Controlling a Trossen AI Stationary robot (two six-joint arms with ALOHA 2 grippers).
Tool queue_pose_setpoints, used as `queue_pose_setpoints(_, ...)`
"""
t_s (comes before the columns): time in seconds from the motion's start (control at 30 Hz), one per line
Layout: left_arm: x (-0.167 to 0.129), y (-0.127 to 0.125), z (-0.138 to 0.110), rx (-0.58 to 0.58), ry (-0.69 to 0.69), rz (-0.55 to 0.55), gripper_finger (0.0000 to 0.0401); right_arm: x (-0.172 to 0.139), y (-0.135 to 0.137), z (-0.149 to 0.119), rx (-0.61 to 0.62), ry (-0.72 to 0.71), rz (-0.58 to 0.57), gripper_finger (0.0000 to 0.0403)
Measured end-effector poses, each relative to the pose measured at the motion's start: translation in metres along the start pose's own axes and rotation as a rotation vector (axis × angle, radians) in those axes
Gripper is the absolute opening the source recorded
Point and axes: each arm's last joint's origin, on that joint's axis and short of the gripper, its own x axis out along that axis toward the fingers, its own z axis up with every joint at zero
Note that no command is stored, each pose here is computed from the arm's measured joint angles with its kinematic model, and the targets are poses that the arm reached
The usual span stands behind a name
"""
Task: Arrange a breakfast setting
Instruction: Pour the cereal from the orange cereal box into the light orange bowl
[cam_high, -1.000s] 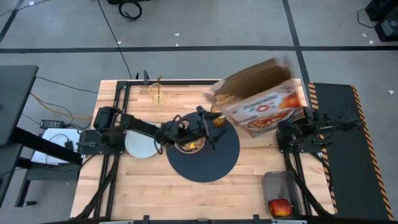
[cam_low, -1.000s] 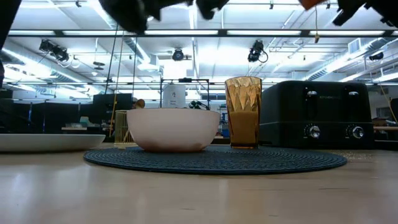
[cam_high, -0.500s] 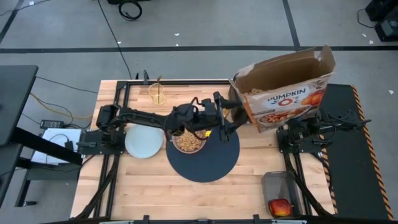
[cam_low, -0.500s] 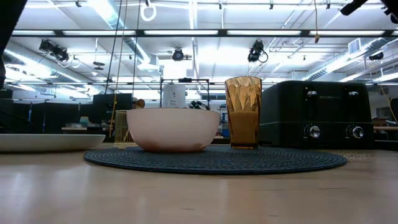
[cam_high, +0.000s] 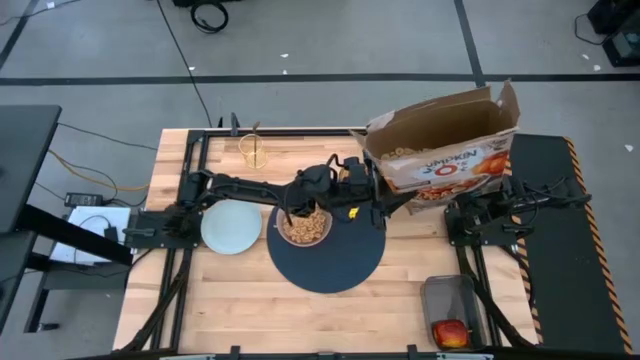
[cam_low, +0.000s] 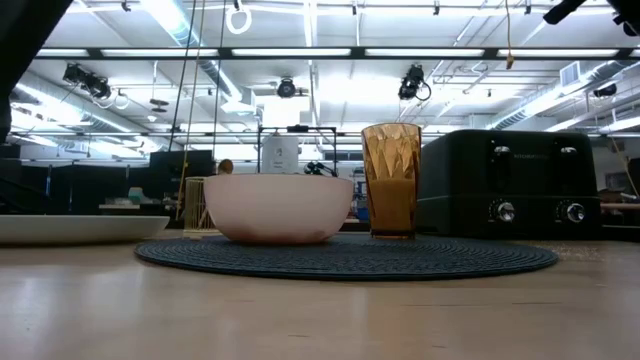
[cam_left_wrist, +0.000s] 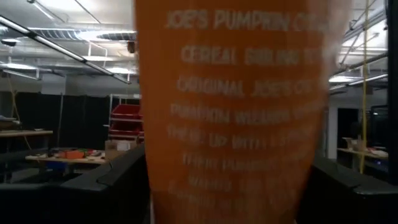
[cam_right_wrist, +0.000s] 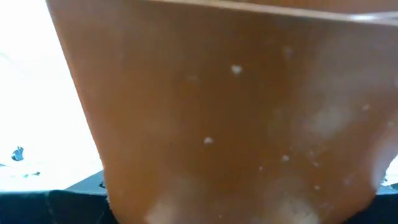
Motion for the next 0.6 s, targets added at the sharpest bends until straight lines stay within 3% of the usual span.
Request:
queue_pose_setpoints(0.27,0.007,0.005,0.011,-0.005,0.000,0.005,0.0307,0.003,-0.001,-0.006,-0.013,0.039,-0.032,0.0291)
queue_pose_setpoints(0.5,0.008,0.010,0.012,-0.007,0.037,0.010,0.0213,0.002,-0.001,-0.010,-0.013,0.068,-0.053,0.0313)
queue_pose_setpoints(0.6,0.008,0.010,0.012,0.006,0.039,0.008,0.0206,0.002,-0.001,-0.010,-0.014,0.068,-0.053,0.0319)
